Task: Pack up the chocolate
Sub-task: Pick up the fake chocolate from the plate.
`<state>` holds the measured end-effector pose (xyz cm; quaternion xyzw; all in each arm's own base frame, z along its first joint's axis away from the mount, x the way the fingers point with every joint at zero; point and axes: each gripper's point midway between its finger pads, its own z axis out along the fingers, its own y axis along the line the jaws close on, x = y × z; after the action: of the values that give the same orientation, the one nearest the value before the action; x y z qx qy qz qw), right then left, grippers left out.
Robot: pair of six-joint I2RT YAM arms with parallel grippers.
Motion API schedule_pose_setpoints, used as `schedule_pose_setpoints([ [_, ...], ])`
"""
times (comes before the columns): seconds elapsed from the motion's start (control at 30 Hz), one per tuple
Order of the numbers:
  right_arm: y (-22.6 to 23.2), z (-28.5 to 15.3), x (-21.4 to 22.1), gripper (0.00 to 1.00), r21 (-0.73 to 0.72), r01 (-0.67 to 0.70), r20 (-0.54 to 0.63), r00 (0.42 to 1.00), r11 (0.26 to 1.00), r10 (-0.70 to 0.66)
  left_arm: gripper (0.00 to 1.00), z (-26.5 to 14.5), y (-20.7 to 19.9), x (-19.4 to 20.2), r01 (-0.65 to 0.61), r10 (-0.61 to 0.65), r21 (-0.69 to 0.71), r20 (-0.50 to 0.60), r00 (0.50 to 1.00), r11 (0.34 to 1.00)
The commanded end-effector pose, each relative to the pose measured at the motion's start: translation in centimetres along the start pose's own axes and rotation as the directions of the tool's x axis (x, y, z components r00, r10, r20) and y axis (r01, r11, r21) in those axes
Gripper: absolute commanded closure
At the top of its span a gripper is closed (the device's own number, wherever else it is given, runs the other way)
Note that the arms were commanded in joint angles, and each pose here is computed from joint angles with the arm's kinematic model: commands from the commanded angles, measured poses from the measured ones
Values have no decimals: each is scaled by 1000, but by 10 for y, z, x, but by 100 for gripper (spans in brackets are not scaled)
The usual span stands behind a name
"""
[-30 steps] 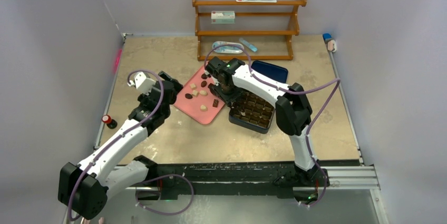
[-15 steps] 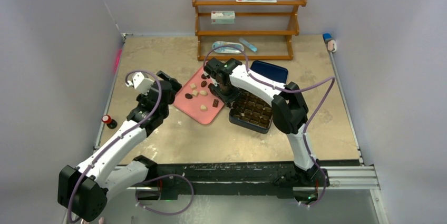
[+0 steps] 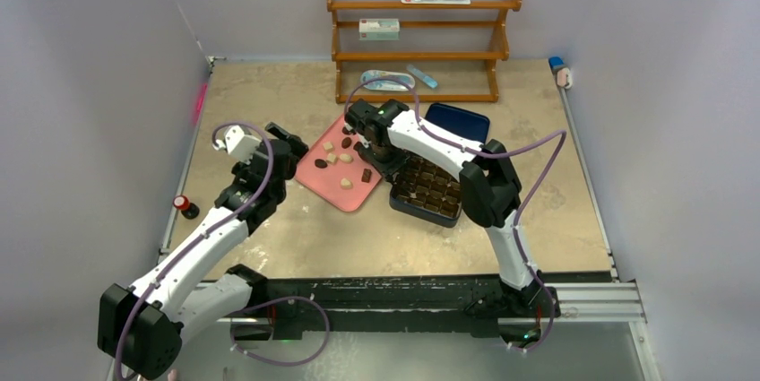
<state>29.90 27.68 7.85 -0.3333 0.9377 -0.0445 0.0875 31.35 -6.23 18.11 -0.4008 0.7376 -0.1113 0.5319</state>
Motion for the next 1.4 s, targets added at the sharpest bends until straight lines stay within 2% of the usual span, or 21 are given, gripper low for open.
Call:
schedule_pose_setpoints([
  [0.0, -4, -18, -2, 100, 18, 11, 23, 1000, 1000, -12, 0, -2, -5, -7, 35, -35, 22, 18, 999, 999],
  [0.97, -6, -56, -15, 100, 3, 3, 161, 987, 1000, -4, 0, -1, -5, -8, 27, -27, 1, 19, 999, 1000],
  [1.17, -6, -51, -10, 100, 8, 8, 139, 990, 1000, -9, 0, 0, -4, -6, 26, -26, -1, 13, 1000, 1000],
  [1.27, -6, -45, -9, 87, 15, 6, 120, 993, 1000, -8, 0, 0, -4, -5, 27, -27, 1, 9, 1000, 1000],
  [1.37, -2, -42, -5, 82, -2, 7, 90, 996, 1000, -7, 0, 0, -3, -5, 23, -23, 0, 8, 1000, 1000],
])
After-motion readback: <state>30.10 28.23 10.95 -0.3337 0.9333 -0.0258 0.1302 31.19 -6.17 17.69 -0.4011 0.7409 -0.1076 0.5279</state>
